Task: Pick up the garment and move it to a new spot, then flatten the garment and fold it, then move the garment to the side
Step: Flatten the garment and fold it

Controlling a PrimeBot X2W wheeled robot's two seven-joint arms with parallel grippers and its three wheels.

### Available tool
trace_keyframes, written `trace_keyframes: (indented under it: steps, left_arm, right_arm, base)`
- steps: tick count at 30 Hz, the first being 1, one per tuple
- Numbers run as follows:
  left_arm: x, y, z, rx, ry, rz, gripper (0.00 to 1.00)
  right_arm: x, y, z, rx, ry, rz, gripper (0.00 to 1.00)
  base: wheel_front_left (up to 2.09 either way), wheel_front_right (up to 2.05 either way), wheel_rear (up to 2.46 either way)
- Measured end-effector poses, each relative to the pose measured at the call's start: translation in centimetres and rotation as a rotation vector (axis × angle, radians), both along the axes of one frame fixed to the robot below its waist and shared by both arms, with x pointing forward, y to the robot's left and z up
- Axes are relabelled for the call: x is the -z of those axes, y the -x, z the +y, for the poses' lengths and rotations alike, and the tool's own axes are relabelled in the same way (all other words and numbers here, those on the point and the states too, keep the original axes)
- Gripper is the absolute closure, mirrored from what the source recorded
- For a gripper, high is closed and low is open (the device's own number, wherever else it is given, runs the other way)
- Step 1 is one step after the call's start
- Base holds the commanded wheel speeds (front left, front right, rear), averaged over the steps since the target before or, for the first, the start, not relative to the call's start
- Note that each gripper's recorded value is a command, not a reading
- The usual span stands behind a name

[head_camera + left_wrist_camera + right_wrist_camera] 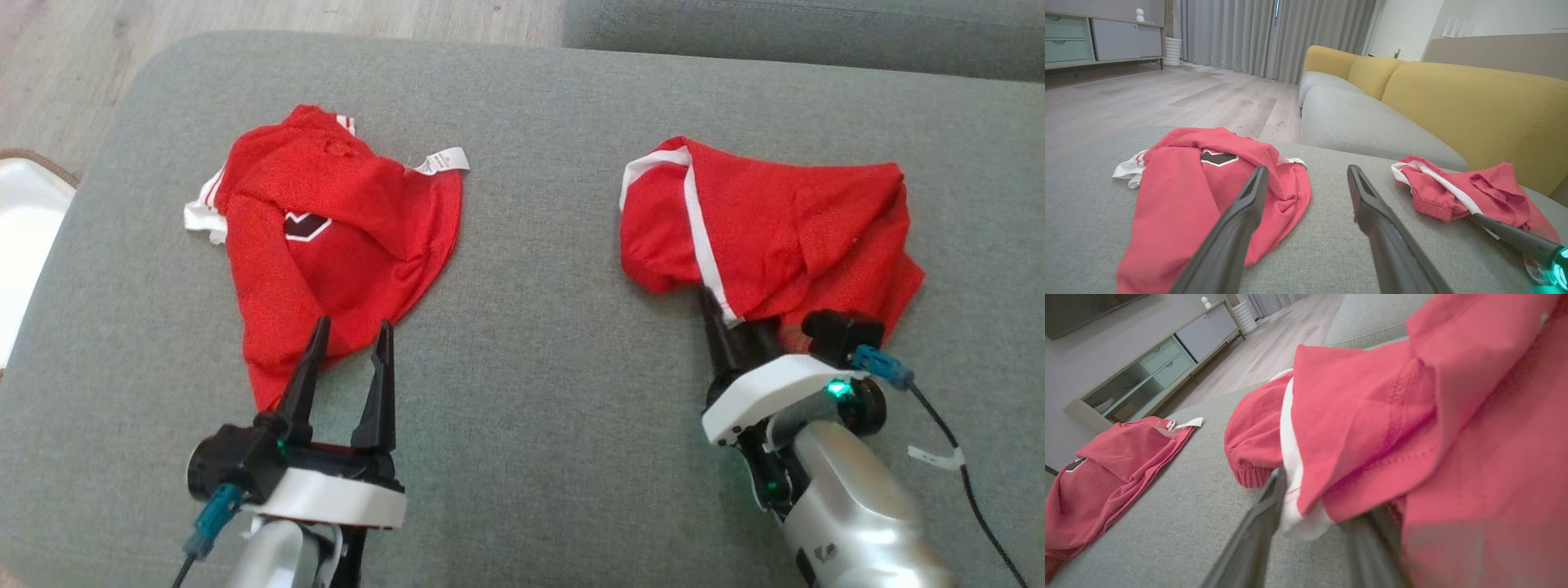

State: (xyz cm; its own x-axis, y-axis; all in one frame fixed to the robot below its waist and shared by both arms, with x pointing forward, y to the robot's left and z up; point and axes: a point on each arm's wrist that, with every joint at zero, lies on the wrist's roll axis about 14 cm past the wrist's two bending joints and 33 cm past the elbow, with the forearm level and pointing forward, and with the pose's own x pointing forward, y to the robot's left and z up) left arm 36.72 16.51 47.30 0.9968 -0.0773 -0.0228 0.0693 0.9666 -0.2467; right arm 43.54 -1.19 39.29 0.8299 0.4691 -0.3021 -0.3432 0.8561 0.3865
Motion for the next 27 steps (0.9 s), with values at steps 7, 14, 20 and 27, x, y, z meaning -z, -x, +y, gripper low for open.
trace_keyframes:
  steps: [7, 14, 20, 27]
  left_arm:
    - [-0.3, -0.7, -0.7, 0.021, 0.016, -0.013, 0.00]
    - [-1.4, -2.1, -3.0, 0.087, 0.030, -0.051, 0.00]
    - [-2.4, -2.8, -5.1, 0.150, 0.040, -0.083, 0.00]
    - [-3.1, -3.2, -7.3, 0.210, 0.047, -0.103, 0.00]
  right_arm:
    - [-2.2, -0.7, -1.5, 0.050, -0.025, -0.068, 1.00]
    - [-3.7, 0.5, -7.3, 0.186, 0.022, -0.146, 1.00]
    - [-2.7, 3.4, -15.6, 0.326, 0.147, -0.112, 1.00]
    - [-4.2, 5.5, -23.8, 0.533, 0.226, -0.101, 0.00]
  base:
    - [0.00, 0.00, 0.00]
    - [0.00, 0.00, 0.00]
    - [0.00, 0.00, 0.00]
    - [0.00, 0.00, 0.00]
